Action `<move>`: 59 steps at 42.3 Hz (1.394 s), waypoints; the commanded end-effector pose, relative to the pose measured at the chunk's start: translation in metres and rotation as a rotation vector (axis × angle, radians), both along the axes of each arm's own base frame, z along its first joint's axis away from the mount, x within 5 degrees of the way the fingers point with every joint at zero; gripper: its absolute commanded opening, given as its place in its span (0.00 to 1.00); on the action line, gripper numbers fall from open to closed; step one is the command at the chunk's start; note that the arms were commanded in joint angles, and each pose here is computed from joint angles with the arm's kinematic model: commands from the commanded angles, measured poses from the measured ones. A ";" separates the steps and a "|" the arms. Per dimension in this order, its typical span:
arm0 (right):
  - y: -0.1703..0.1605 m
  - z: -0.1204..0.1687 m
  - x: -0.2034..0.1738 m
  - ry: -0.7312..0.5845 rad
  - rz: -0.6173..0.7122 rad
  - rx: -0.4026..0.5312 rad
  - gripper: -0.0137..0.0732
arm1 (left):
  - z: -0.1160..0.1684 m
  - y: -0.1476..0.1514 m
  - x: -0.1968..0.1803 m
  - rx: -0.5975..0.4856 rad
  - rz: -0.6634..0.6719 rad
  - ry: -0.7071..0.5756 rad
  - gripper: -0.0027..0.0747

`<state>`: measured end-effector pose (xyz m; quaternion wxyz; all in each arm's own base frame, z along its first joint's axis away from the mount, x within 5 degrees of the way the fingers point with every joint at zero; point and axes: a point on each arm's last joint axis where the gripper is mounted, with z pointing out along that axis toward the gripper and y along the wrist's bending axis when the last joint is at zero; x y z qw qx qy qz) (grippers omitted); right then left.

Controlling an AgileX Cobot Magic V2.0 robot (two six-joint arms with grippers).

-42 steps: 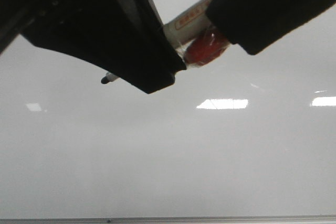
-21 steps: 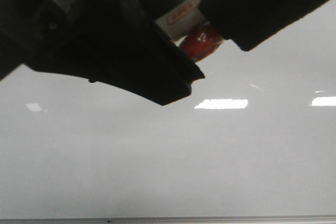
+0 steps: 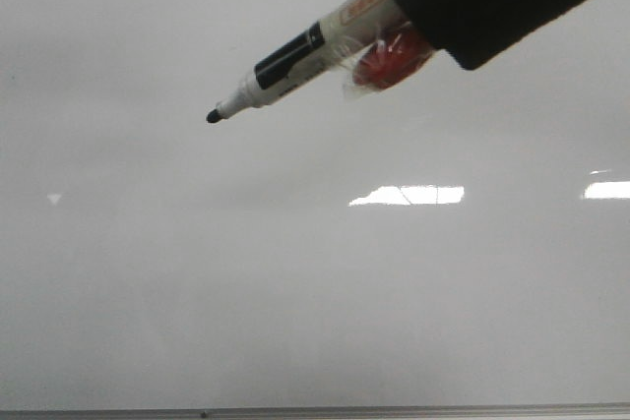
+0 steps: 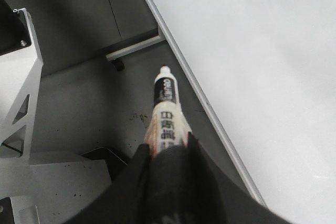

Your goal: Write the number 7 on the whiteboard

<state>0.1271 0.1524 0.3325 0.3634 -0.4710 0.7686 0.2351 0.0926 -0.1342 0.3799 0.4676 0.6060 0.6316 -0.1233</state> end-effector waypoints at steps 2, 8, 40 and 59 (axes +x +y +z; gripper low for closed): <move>0.001 0.017 0.003 -0.052 -0.023 0.076 0.09 | 0.012 0.024 -0.013 -0.118 0.056 -0.028 0.33; 0.001 0.017 0.003 -0.052 -0.023 0.076 0.09 | 0.008 0.050 -0.031 -0.143 0.081 -0.052 0.05; 0.071 0.022 0.110 -0.199 -0.213 0.183 0.09 | -0.002 0.068 -0.046 -0.172 0.080 -0.074 0.01; 0.089 -0.010 0.185 -0.077 -0.269 0.084 0.09 | -0.002 0.068 -0.046 -0.167 0.079 -0.071 0.01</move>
